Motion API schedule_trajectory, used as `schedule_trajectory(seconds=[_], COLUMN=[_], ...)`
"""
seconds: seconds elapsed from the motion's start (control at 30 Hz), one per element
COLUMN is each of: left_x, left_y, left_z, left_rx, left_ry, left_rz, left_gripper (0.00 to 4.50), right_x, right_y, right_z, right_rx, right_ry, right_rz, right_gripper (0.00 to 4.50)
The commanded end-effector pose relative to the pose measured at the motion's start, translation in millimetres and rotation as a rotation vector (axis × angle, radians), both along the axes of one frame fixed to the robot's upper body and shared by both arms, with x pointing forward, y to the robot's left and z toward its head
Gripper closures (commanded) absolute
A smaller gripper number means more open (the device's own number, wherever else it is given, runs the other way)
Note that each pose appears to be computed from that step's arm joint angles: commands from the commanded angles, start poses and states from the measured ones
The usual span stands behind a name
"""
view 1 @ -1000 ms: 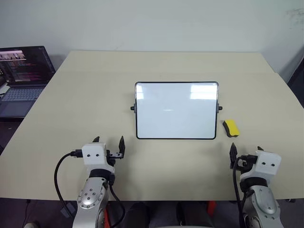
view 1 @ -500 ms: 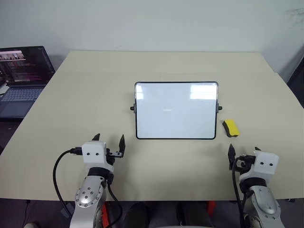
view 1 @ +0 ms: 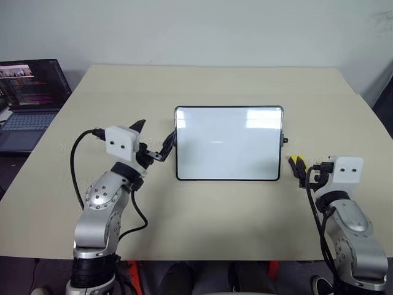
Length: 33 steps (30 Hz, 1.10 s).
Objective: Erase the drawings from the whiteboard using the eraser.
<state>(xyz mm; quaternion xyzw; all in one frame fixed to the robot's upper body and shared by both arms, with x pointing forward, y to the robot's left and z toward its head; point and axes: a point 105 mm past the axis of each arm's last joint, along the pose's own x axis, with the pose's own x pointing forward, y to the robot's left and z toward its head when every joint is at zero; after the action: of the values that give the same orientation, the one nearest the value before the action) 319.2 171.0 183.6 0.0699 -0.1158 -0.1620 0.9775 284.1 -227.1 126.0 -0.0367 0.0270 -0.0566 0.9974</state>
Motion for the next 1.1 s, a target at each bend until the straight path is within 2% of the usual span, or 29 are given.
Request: schedule_trajectory(seconds=[0.03, 0.13, 0.3, 0.4, 0.53, 0.63, 0.8, 0.97, 1.1], left_x=[-21.6, -35.0, -28.1, -24.5, -20.1, -8.1, -7.3, -32.8, -46.6], left_y=[-5.7, -8.4, -2.3, -6.1, -21.8, -34.7, -59.8, -92.5, -104.5], left_z=[-13.9, -40.0, -25.8, -32.4, -20.6, 11.3, 38.0, 43.5, 44.9], left_rx=[0.017, -0.018, 0.006, 0.018, 0.028, 0.064, 0.14, 0.249, 0.261], left_ry=[0.02, 0.109, 0.063, 0.116, 0.13, 0.067, 0.048, 0.099, 0.132], left_rz=[0.009, 0.025, 0.05, -0.014, -0.159, -0.285, -0.519, -0.854, -1.006], left_gripper=[0.0, 0.0, 0.0, 0.0, 0.0, 0.0, 0.0, 0.0, 0.0], right_x=[-13.3, -25.3, -35.7, -34.1, -15.5, 3.0, 22.8, 35.8, 40.4], right_y=[3.6, 1.3, -6.2, -16.3, -26.4, -35.7, -38.7, -30.9, -25.7], right_z=[8.9, -14.1, -23.4, -28.6, -10.7, 4.6, 17.2, 15.8, 12.5], right_rx=[0.025, 0.041, 0.017, 0.024, 0.02, 0.011, 0.021, 0.049, 0.068], right_ry=[-0.04, 0.03, 0.056, 0.079, 0.063, 0.068, 0.084, 0.134, 0.161], right_rz=[0.01, -0.003, -0.012, -0.035, -0.028, -0.025, -0.008, 0.019, 0.026], right_gripper=[0.03, 0.03, 0.03, 0.03, 0.03, 0.03, 0.03, 0.03, 0.03])
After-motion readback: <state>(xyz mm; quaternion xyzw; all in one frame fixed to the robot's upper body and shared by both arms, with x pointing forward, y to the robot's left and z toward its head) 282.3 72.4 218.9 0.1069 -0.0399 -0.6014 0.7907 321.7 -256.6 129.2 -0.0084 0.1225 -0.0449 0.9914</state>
